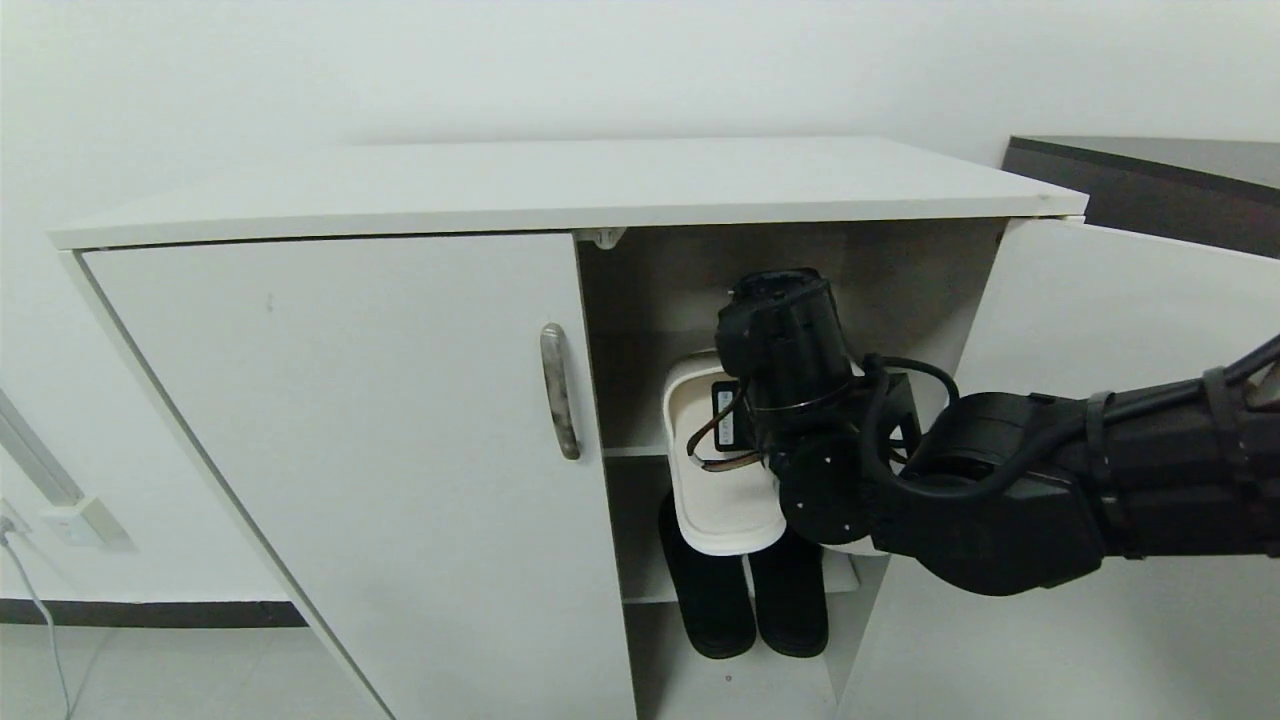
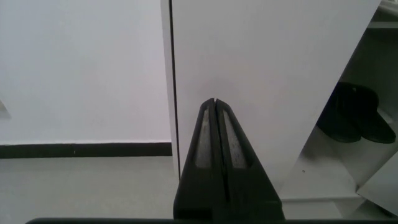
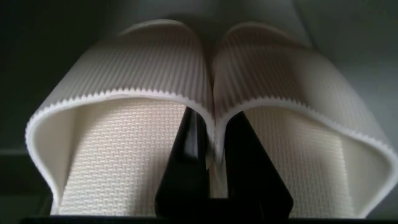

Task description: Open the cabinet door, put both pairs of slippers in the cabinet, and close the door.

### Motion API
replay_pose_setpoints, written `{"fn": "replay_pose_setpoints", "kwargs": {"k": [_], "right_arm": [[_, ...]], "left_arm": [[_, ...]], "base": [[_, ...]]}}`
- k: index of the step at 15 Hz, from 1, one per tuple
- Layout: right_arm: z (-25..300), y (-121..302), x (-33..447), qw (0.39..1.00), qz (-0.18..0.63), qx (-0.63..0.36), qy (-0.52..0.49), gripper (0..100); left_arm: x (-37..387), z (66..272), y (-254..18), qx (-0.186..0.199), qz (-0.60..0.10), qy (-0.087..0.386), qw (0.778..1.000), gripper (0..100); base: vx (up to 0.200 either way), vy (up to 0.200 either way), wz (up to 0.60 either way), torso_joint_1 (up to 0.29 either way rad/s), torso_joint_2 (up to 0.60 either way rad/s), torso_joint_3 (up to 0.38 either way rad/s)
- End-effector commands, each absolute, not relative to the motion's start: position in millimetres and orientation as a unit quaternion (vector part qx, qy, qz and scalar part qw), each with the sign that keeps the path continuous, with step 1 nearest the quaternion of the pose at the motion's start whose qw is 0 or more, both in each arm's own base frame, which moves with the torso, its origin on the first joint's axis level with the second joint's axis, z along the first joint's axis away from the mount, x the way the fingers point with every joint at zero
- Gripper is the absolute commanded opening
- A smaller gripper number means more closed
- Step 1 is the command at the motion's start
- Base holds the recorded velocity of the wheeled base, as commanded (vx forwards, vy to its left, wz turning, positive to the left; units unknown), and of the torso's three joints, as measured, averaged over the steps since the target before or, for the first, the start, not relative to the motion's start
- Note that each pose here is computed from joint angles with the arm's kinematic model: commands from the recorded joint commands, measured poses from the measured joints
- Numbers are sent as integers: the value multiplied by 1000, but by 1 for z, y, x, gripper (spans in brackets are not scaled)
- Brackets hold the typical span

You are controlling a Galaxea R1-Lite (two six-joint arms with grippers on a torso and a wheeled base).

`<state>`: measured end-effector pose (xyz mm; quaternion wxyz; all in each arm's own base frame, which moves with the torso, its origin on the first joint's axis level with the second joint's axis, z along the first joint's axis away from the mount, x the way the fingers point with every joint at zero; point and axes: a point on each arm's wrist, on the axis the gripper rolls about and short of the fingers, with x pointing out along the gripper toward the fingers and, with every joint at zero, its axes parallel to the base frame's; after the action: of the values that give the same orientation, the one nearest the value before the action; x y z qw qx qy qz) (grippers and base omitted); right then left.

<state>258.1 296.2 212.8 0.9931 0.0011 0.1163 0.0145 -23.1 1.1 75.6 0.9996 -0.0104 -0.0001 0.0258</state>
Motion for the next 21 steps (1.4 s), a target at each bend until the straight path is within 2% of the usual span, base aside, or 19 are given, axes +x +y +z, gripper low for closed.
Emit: {"fn": "replay_pose_setpoints", "kwargs": {"k": [1, 13, 21], "right_arm": [[211, 294, 265, 992, 20, 3, 121, 0], [210, 302, 340, 995, -2, 14, 100, 0], [205, 300, 357, 994, 9, 20, 104, 0]], "left_arm": [[-23, 76, 1, -11, 26, 0, 1000, 0], [-23, 76, 1, -11, 26, 0, 1000, 0], [-23, 76, 1, -11, 26, 0, 1000, 0]], "base": [[0, 0, 0, 0, 0, 0], [0, 0, 0, 0, 0, 0], [0, 0, 0, 0, 0, 0]]}}
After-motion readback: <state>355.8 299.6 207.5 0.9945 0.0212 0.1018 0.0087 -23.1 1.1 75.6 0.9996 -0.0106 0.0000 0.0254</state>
